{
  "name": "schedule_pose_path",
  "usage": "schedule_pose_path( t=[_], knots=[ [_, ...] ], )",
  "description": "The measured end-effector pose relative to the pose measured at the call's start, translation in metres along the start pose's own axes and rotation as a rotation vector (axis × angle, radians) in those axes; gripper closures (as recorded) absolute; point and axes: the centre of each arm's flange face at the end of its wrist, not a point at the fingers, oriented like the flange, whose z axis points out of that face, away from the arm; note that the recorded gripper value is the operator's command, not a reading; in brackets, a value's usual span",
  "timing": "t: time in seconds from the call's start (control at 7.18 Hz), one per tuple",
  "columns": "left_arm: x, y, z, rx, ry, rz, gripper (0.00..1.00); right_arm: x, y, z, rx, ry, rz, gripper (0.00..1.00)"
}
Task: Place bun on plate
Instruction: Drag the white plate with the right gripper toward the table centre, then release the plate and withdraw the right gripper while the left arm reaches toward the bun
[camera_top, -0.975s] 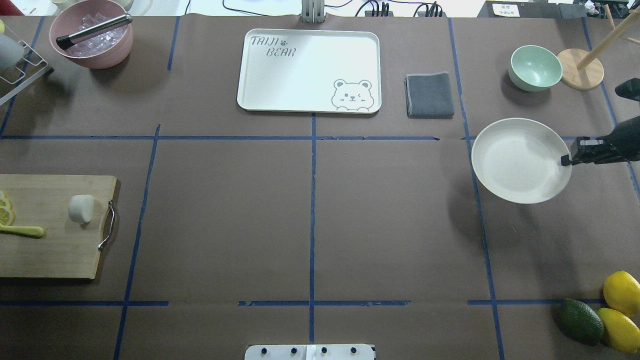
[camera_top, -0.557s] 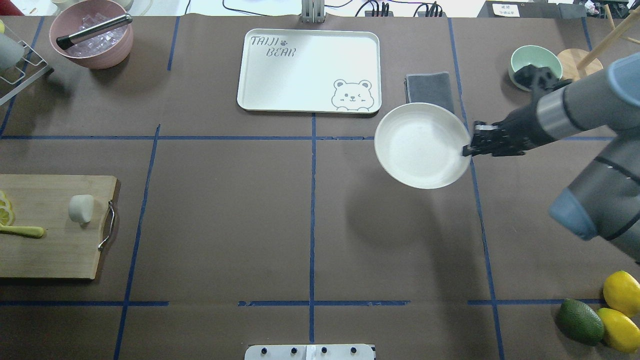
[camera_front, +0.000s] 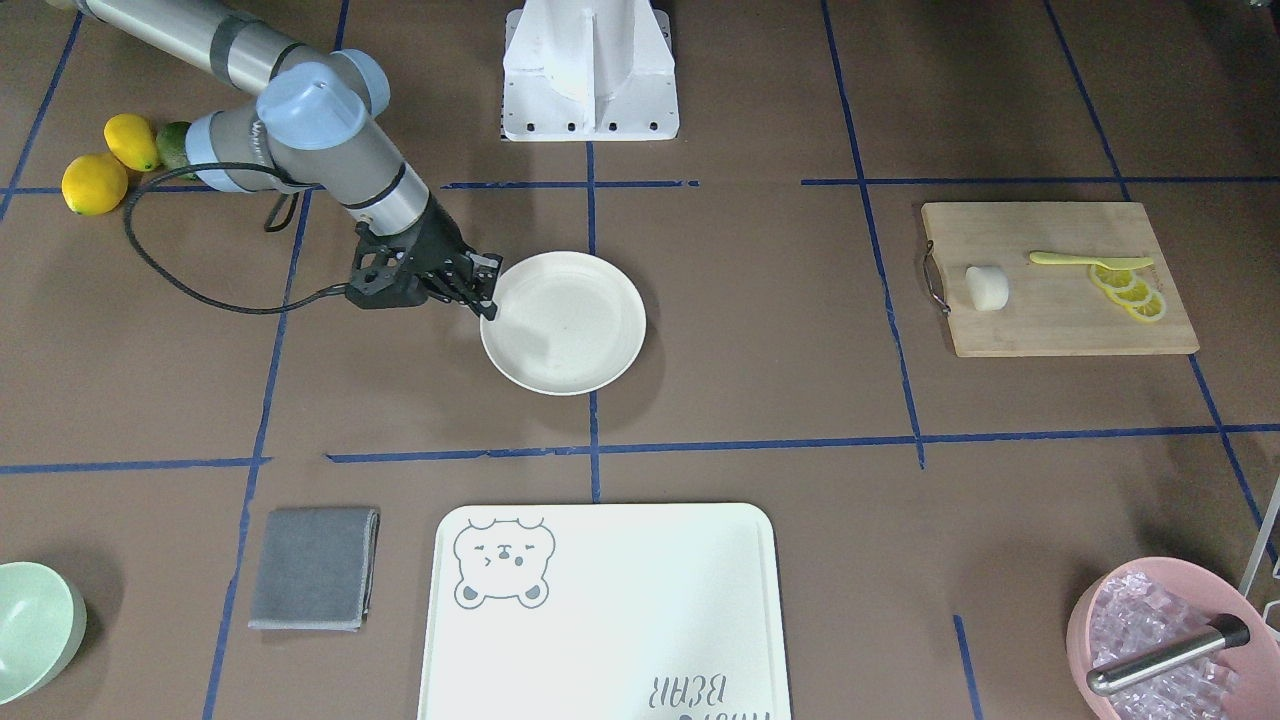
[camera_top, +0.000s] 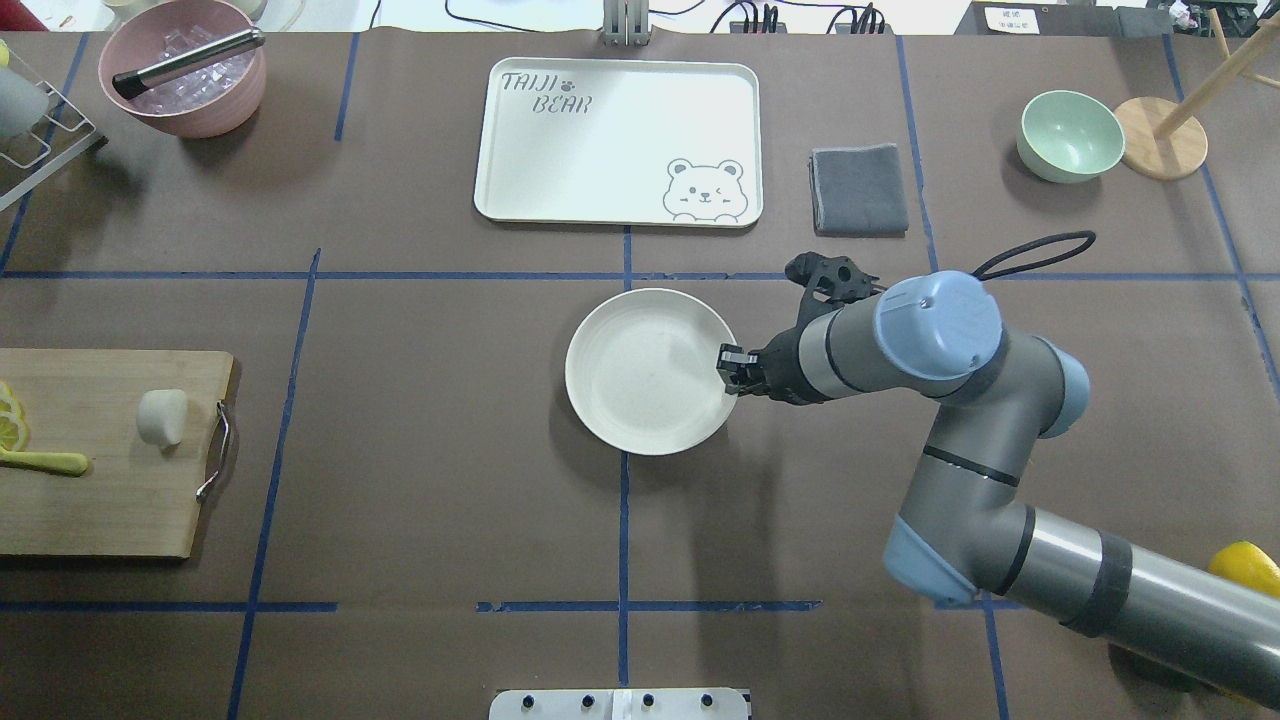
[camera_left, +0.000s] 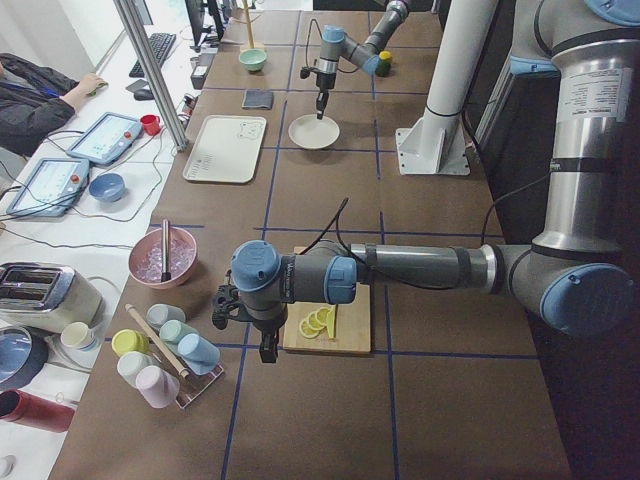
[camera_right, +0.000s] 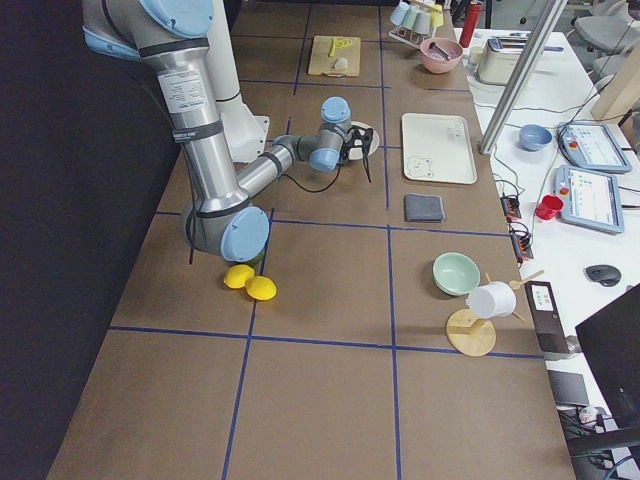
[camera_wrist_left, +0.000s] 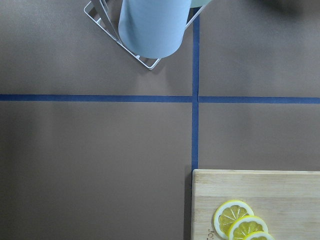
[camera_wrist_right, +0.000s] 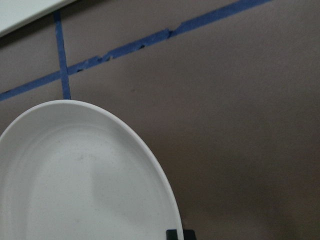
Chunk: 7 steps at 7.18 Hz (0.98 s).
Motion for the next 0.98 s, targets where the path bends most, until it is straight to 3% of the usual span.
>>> schedule_pose_path(
  t=[0.14,0.28,0.42,0.56,0.98],
  knots=[
    [-0.0004,0.0003,0.0003,-0.001,0.0,-0.001,0.0,-0.0039,0.0085,0.0108,0.005,0.013,-0.003,0.98],
    [-0.0006,0.0005,0.0006,-0.001,0.0,-0.001,0.0,-0.0058,0.0116,0.0141,0.007,0.017,-0.004,0.86],
    [-0.0008,0.0005,0.0007,-0.002,0.0,-0.001,0.0,-0.0068,0.0129,0.0149,0.008,0.017,-0.006,0.32],
    [-0.0006,0.0002,0.0005,-0.001,0.0,-0.001,0.0,-0.0079,0.0134,0.0144,0.007,0.016,-0.007,0.0],
    [0.0012,-0.0007,-0.0013,0.003,-0.001,0.005,0.0,-0.0111,0.011,0.0083,0.01,0.004,-0.008,0.0]
  ],
)
